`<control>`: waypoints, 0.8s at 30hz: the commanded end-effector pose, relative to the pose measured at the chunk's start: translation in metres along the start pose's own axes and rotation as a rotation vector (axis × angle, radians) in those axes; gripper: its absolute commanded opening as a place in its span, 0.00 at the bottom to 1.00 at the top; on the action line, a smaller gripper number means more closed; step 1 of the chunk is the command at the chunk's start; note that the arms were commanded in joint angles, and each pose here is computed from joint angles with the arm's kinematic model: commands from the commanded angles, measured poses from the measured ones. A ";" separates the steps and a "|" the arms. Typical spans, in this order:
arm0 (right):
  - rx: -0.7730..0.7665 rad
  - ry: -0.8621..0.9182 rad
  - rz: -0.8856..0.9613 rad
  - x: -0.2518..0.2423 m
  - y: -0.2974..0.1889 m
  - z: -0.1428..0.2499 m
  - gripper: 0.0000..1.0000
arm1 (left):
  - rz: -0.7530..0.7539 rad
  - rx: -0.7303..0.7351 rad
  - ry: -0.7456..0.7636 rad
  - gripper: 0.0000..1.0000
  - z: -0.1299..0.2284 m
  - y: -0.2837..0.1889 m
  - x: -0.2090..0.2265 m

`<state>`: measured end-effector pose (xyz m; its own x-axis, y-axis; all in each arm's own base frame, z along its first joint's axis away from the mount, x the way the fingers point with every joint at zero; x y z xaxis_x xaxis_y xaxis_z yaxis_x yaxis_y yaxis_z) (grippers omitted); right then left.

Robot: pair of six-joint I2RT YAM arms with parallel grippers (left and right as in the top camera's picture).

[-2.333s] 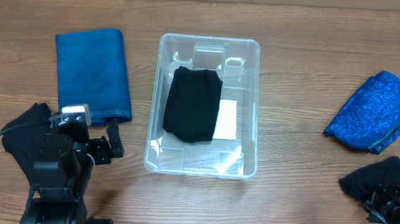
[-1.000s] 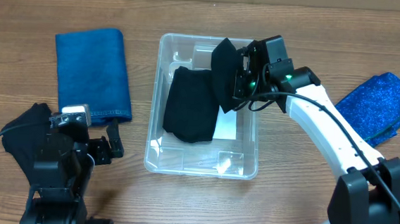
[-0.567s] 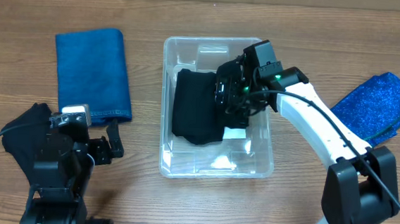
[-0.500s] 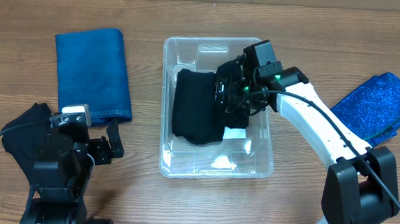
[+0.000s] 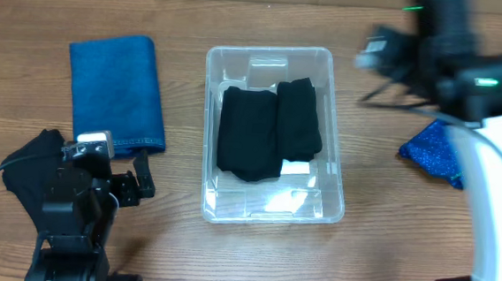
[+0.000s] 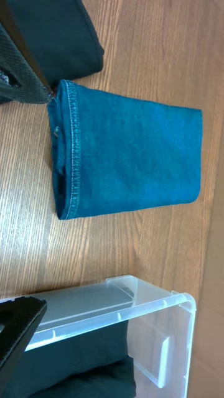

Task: Pack container
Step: 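Reach the right gripper to the sparkly blue cloth and grasp it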

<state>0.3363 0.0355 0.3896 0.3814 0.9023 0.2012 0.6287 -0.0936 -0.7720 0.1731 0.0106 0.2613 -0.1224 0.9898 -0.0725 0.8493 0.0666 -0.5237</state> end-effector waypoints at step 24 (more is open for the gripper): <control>0.295 0.679 0.008 -0.303 0.233 0.108 1.00 | -0.008 -0.027 0.018 1.00 -0.008 -0.005 0.001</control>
<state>0.2929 -0.2213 0.0910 0.8121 0.4430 0.3798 0.4105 0.0288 -0.9114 0.1730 0.0106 0.2611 -0.1230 0.9898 -0.0725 0.8487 0.0670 -0.5247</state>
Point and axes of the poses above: each gripper's point midway between its finger pads, its own y axis out along the fingers, its own x axis along the line the jaws close on, z = x × y, the point moved 8 cm from there along -y, back along the fingers, and after that the axes turned 1 degree about y, right-handed, at the moved point
